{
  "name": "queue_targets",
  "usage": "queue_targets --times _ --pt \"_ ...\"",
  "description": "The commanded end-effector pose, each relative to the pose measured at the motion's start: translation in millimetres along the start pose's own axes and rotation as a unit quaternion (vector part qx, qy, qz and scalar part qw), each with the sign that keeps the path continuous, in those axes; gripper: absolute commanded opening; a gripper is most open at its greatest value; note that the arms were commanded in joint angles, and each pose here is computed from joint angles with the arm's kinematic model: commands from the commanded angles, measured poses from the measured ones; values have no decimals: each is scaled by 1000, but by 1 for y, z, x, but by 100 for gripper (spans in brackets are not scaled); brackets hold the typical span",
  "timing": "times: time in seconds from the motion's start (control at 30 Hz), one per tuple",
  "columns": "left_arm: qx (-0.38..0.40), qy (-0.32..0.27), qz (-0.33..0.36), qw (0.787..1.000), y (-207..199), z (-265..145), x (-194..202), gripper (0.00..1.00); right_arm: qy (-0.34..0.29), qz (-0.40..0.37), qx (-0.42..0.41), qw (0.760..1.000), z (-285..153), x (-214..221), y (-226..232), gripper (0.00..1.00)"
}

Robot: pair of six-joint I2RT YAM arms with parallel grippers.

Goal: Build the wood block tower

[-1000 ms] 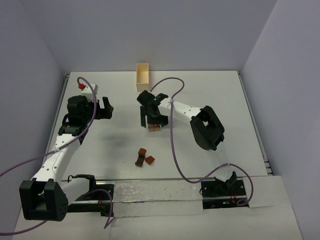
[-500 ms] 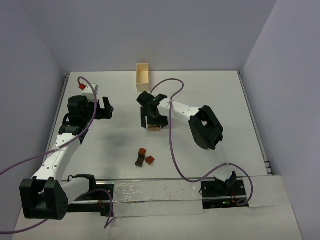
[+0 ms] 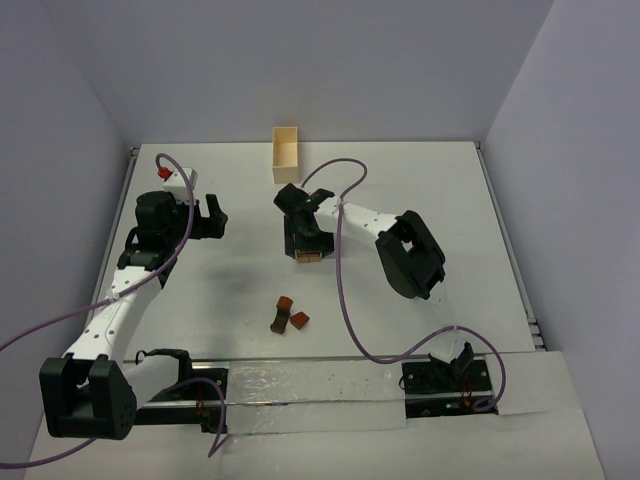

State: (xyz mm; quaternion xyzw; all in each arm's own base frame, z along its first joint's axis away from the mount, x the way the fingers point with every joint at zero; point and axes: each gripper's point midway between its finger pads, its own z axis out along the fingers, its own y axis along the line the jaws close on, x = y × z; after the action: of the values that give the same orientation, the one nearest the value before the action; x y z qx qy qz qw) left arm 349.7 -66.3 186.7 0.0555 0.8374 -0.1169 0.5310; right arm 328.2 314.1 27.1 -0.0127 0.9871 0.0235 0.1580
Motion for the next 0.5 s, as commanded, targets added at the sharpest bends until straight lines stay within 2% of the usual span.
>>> queue_targets --times 0.0,0.47 --pt "3 -27 4 1000 0 0 -18 99 -9 9 9 1000 -3 -7 -4 82" --pt "3 -25 3 1000 1 2 -18 99 -7 9 9 1000 -1 -5 -4 78"
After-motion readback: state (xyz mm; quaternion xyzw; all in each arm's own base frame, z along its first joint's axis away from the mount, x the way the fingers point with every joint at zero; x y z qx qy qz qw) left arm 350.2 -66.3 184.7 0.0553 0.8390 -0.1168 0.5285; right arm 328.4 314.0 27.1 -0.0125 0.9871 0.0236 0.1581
